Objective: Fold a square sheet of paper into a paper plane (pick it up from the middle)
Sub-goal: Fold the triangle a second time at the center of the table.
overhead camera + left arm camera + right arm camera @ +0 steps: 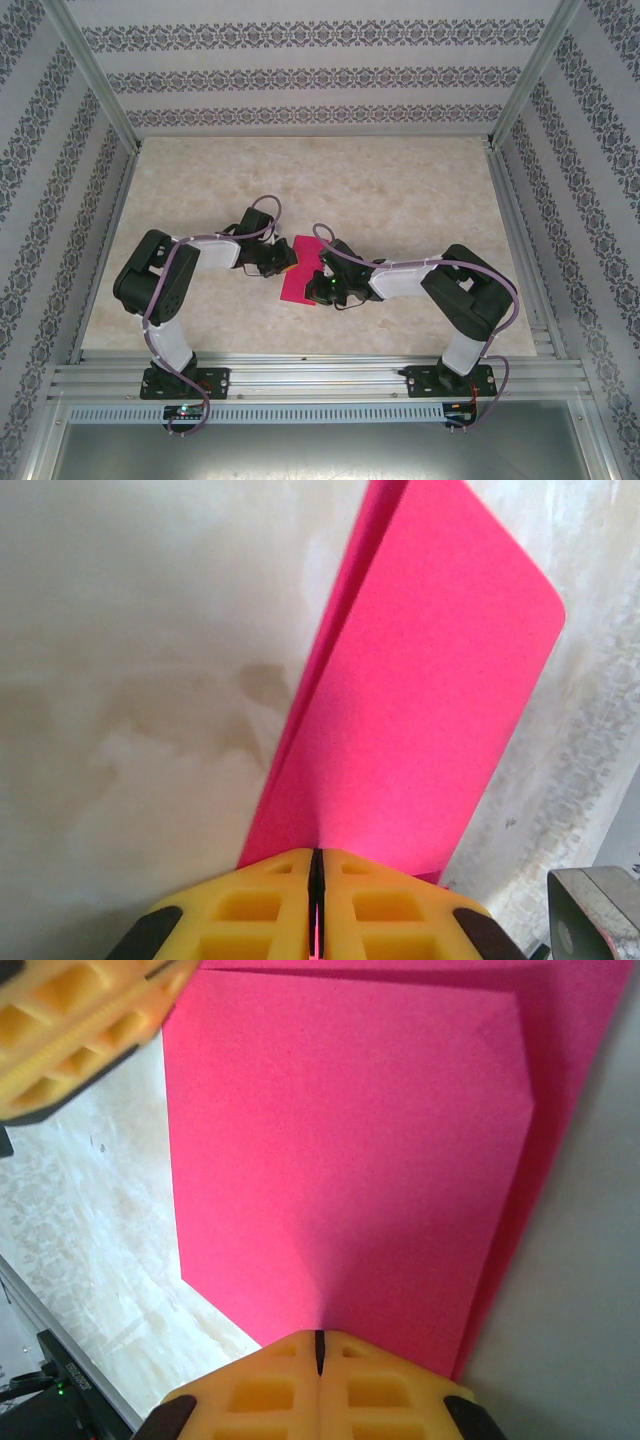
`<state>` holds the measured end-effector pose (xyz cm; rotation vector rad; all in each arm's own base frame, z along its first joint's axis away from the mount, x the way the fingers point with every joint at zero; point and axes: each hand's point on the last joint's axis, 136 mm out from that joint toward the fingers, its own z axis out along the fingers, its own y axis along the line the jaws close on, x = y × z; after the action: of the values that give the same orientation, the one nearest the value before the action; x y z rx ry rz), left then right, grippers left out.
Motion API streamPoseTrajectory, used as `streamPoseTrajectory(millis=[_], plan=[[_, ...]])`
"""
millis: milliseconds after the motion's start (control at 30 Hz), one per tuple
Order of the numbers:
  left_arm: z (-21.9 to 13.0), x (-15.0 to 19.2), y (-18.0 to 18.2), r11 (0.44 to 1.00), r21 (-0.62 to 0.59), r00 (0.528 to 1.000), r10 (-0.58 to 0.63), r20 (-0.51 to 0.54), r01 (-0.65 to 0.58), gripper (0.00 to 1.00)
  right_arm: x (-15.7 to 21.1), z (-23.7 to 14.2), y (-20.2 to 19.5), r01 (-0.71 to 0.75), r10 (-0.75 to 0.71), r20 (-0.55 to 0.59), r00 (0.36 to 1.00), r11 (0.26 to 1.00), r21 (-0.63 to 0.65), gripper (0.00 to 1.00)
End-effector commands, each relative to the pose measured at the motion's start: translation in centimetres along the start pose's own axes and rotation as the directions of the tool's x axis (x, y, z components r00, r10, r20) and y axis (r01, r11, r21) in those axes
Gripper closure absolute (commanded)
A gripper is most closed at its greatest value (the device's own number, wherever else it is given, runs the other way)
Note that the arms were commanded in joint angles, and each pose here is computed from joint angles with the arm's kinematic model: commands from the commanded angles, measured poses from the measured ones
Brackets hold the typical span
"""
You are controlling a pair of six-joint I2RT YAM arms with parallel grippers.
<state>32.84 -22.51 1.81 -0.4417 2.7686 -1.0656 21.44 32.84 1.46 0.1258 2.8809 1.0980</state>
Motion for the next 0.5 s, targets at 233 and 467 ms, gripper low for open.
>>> streamPoseTrajectory(millis=[233, 467], plan=[[-2.4, -2.5, 0.7, 0.997, -0.072, 0.997, 0.047, 0.063, -0.042, 0.87, 1.5, 0.0, -2.8, -0.013, 0.023, -0.088, 0.996, 0.994, 0.112, 1.0], [-4.6, -0.4, -3.7, 0.988, 0.035, 0.988, 0.146, 0.057, -0.148, 0.84, 1.1, 0.2, -2.3, -0.005, 0.015, -0.093, 0.996, 0.995, 0.102, 1.0]])
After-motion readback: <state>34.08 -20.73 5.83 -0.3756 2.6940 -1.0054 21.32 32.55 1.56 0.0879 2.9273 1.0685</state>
